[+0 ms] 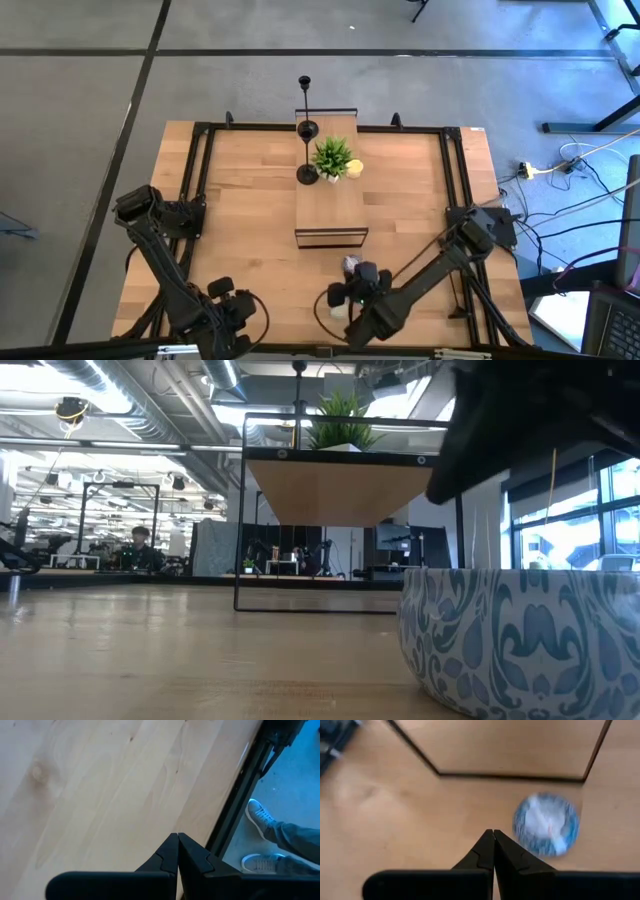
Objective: Pick & Place candle stick holders
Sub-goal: Put the top blue scented candle on the shelf
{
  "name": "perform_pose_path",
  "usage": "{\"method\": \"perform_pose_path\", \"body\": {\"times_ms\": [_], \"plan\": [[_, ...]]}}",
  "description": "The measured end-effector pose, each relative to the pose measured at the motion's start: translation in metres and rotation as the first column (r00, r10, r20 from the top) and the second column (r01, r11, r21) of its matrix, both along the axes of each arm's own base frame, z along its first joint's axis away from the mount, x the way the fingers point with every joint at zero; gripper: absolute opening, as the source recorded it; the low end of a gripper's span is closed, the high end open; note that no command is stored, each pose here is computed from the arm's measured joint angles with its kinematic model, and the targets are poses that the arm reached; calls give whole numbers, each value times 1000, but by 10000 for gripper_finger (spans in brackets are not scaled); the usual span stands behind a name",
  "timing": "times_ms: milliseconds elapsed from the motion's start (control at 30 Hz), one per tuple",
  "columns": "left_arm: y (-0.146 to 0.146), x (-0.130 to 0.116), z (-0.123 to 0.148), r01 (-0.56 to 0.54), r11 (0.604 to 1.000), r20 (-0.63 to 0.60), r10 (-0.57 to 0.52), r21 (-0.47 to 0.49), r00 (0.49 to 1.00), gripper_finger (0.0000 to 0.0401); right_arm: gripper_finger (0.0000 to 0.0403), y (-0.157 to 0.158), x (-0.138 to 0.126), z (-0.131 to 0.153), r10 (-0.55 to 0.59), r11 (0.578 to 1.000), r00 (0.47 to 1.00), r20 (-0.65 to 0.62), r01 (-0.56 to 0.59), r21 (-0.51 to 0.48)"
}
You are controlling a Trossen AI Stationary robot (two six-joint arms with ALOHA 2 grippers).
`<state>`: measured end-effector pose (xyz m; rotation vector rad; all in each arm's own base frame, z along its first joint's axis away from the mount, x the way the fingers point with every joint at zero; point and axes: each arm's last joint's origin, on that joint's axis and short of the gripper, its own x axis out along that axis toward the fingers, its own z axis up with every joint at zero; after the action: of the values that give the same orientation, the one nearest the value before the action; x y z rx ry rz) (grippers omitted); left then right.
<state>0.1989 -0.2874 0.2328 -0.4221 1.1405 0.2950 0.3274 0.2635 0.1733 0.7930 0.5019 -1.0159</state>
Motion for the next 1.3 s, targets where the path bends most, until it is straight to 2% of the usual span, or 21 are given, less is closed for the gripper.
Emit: {"method": "perform_pose_path", "body": {"times_ms": [233, 633, 900, 1300], "plan": [[1, 2, 0, 13, 1000, -23, -13, -9, 1000, 2, 5, -16, 13, -3, -41, 999, 999, -34, 42, 25], [1, 2, 0, 5, 1000, -15, -6, -7, 1000, 2, 4, -36, 25, -3, -96, 995, 994, -60, 97, 14], [1, 2, 0, 5, 1000, -15, -5, -7, 1000, 2, 4, -51, 29, -4, -123, 992, 982, -140, 127, 21], [1, 1, 0, 7, 1000, -15, -7, -6, 1000, 2, 4, -51, 34, -17, -124, 983, 970, -207, 148, 107]]}}
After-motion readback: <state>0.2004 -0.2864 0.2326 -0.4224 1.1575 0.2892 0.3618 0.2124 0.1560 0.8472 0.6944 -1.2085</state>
